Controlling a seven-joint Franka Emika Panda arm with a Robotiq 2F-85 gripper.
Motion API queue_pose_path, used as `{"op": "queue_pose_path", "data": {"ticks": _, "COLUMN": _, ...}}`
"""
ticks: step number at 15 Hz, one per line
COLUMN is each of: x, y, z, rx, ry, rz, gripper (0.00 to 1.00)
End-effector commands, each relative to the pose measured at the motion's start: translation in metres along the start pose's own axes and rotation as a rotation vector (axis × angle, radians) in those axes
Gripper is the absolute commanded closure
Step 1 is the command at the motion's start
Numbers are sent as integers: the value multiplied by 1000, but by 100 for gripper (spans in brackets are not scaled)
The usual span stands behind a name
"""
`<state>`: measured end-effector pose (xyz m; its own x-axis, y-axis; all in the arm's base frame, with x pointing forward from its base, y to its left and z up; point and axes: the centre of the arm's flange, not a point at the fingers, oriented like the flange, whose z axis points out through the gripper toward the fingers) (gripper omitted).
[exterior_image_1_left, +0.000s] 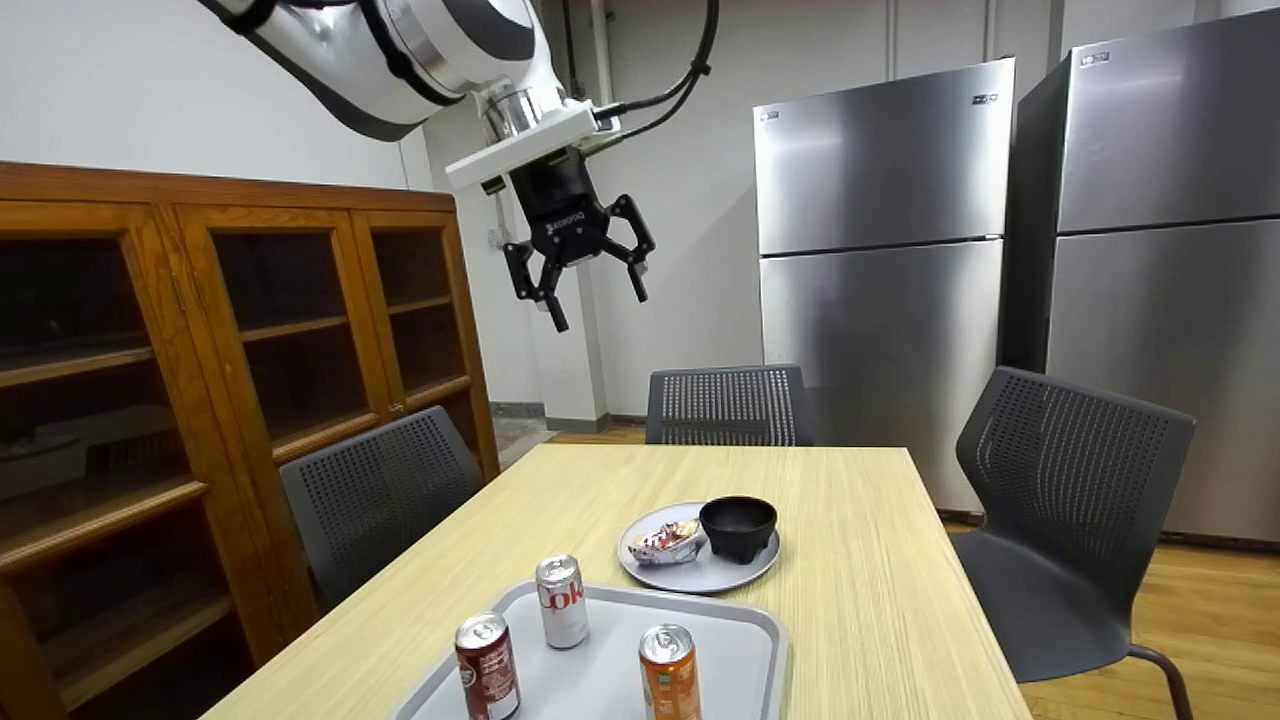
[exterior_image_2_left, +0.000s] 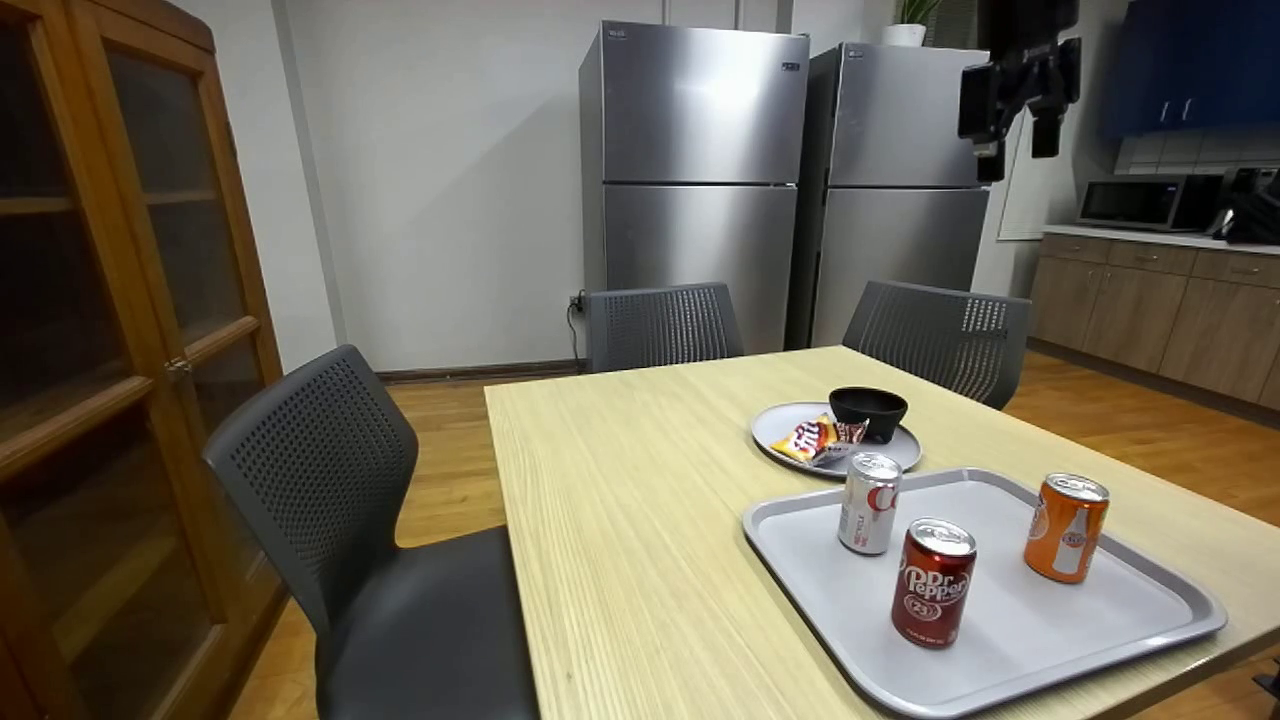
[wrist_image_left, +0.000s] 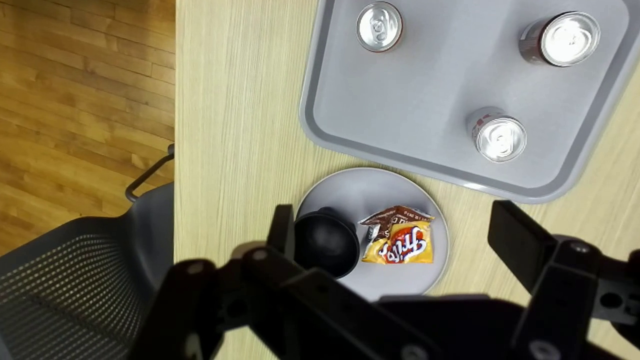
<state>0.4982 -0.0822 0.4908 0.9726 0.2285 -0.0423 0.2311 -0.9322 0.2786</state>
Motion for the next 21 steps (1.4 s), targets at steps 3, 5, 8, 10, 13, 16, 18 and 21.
{"op": "queue_pose_path", "data": {"ticks": 3, "x": 23, "y": -6, "z": 20, "rx": 14, "ry": 4, "rz": -11, "gripper": 0}}
{"op": "queue_pose_path", "data": {"ticks": 5, "x": 30, "y": -9, "z": 28, "rx": 13, "ry": 4, "rz": -17, "gripper": 0}}
{"op": "queue_pose_path", "data": {"ticks": 8, "x": 40, "y": -13, "z": 40, "rx": 14, "ry": 4, "rz": -27, "gripper": 0}}
{"op": "queue_pose_path", "data": {"ticks": 10, "x": 48, "y": -16, "z": 48, "rx": 17, "ry": 5, "rz": -39, "gripper": 0}}
{"op": "queue_pose_path", "data": {"ticks": 13, "x": 58, "y": -22, "z": 60, "rx": 16, "ry": 3, "rz": -55, "gripper": 0}}
{"op": "queue_pose_path", "data": {"ticks": 16, "x": 68, "y": -28, "z": 73, "rx": 18, "ry": -2, "rz": -67, "gripper": 0}}
{"op": "queue_pose_path", "data": {"ticks": 18, "x": 74, "y": -32, "z": 82, "rx": 25, "ry": -6, "rz": -74, "gripper": 0}}
{"op": "queue_pose_path", "data": {"ticks": 21, "x": 84, "y": -35, "z": 98, "rx": 23, "ry": -13, "rz": -77, "gripper": 0}}
